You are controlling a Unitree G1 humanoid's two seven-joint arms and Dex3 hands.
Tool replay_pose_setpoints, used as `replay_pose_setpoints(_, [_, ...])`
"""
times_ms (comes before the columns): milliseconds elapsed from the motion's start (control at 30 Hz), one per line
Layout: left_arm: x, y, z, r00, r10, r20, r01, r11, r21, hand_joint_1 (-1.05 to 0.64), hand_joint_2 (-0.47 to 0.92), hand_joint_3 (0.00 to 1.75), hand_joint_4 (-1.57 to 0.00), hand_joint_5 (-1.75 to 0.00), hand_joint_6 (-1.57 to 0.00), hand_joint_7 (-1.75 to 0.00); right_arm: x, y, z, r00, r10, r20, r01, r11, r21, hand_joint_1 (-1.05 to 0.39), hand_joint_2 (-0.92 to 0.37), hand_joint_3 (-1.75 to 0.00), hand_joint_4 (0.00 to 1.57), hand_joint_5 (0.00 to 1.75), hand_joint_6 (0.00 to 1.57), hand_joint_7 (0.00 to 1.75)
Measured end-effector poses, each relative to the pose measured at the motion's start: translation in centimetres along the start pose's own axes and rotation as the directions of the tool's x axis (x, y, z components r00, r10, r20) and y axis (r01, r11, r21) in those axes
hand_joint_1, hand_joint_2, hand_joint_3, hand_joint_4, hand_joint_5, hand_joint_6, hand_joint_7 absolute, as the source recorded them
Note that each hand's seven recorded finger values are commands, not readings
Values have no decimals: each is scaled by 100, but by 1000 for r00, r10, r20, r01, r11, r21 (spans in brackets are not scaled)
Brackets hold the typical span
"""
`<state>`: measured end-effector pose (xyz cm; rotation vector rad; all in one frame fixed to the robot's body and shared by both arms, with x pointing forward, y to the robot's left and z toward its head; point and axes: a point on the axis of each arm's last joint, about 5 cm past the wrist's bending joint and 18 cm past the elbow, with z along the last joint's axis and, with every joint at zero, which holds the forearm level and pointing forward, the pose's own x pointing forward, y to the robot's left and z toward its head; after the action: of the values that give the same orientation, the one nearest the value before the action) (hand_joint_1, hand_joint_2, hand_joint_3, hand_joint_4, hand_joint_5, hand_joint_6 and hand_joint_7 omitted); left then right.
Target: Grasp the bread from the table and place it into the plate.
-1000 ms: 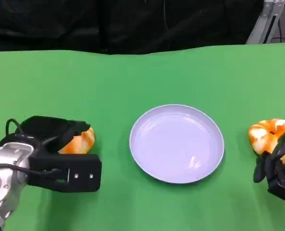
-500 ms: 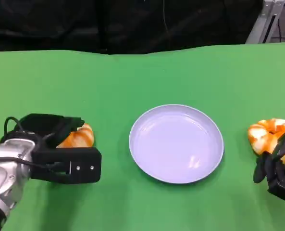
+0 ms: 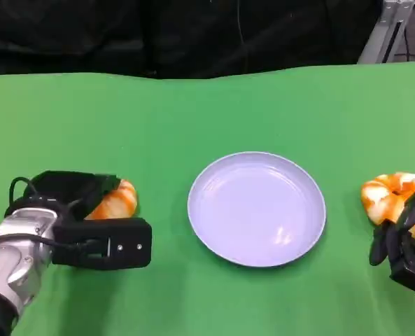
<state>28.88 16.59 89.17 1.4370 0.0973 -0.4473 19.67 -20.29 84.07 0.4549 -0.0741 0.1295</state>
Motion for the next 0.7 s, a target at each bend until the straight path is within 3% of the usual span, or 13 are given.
replay_pose_setpoints(300, [99,-7,3,999,-39,-29,39,999,-1,-100,92,30,-39,-2,-37,-1,-11,-1,-3,1000,-3,-3,3,1000,0,-5,-42,-147,93,175,77,173])
replay_pose_setpoints(433, [119,-60,-2,999,-26,-25,26,999,-25,-80,92,22,-56,-7,-48,-4,-13,-2,-4,1000,-3,-4,3,1000,1,-5,-41,-148,93,175,77,172])
replay_pose_setpoints(567, [136,-109,-1,1000,11,-19,-13,998,-61,-52,92,12,-80,-12,-71,-8,-13,-2,-4,1000,-3,-4,3,1000,1,-5,-41,-148,93,175,77,172])
replay_pose_setpoints(600, [138,-120,-4,1000,19,-18,-20,997,-77,-42,92,12,-90,-20,-80,-10,-13,-2,-4,1000,-3,-4,3,1000,1,-5,-41,-148,93,175,77,172])
replay_pose_setpoints(700, [143,-119,-26,999,39,-4,-39,991,-130,-26,92,14,-73,-83,-100,-5,-13,-2,-3,1000,-3,-4,3,1000,0,-5,-41,-148,93,175,77,172])
